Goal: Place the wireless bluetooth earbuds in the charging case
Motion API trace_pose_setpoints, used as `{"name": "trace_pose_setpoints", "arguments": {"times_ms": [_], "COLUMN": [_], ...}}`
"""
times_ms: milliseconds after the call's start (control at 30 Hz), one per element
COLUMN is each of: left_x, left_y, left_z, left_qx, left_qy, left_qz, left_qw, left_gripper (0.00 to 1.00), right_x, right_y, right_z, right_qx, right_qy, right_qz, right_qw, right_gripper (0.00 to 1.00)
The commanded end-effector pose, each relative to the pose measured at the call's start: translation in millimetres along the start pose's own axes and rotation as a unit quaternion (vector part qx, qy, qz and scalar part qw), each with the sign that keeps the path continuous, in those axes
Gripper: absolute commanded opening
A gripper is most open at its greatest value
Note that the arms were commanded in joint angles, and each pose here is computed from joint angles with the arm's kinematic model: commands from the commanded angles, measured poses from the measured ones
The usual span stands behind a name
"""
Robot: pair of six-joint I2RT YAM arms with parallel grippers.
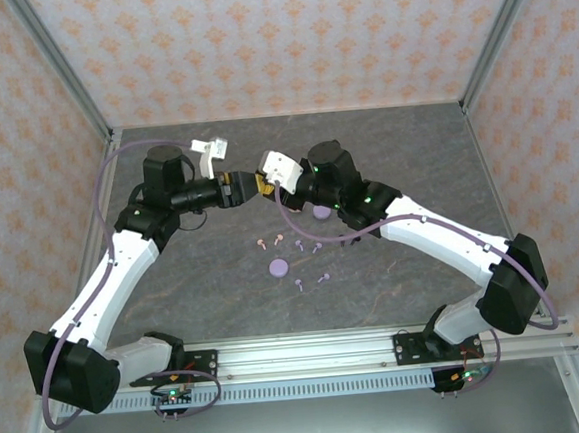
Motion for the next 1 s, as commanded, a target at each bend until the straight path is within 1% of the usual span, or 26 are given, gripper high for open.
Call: {"name": "trace_pose_setpoints", "arguments": {"times_ms": [0, 400, 533, 700, 967], "left_x": [-15.4, -14.7, -13.4, -11.2, -10.9], "left_y": [-11.3, -10.2, -9.1, -7.6, -8.7], "left_z": [-1.8, 1.9, 3.6, 5.9, 7.5], "left_qx": [0.016, 0.016, 0.016, 0.016, 0.019], "left_qy": [-0.022, -0.018, -0.014, -0.009, -0.009], "left_qz": [0.024, 0.025, 0.024, 0.024, 0.029], "left_qw": [0.999, 0.999, 0.999, 1.0, 0.999], "left_gripper": [0.58, 0.47, 0.42, 0.39, 0.3], "right_x": [-7.5, -8.5, -8.9, -9.8, -9.1], "right_y": [5.2, 7.7, 7.2, 8.2, 9.3], "right_z": [-3.7, -0.4, 0.8, 0.7, 1.6], "right_qx": [-0.015, -0.029, -0.027, -0.033, -0.04], "right_qy": [-0.019, -0.024, -0.025, -0.028, -0.025], "right_qz": [-0.01, 0.0, 0.003, 0.007, 0.014], "right_qw": [1.0, 0.999, 0.999, 0.999, 0.999], "right_gripper": [0.42, 0.42, 0.42, 0.42, 0.42]}}
Point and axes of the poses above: each hand's point on the last joint's axis, 136 mm out from that joint toward the fingers, its own z axis out along the fingers, its own y axis along the line the jaws close on, x = y × z, the point moved 7 cm from there along -z, back along the fingers, and after that the axes turned 14 degrees about z, right-handed, at the moved point
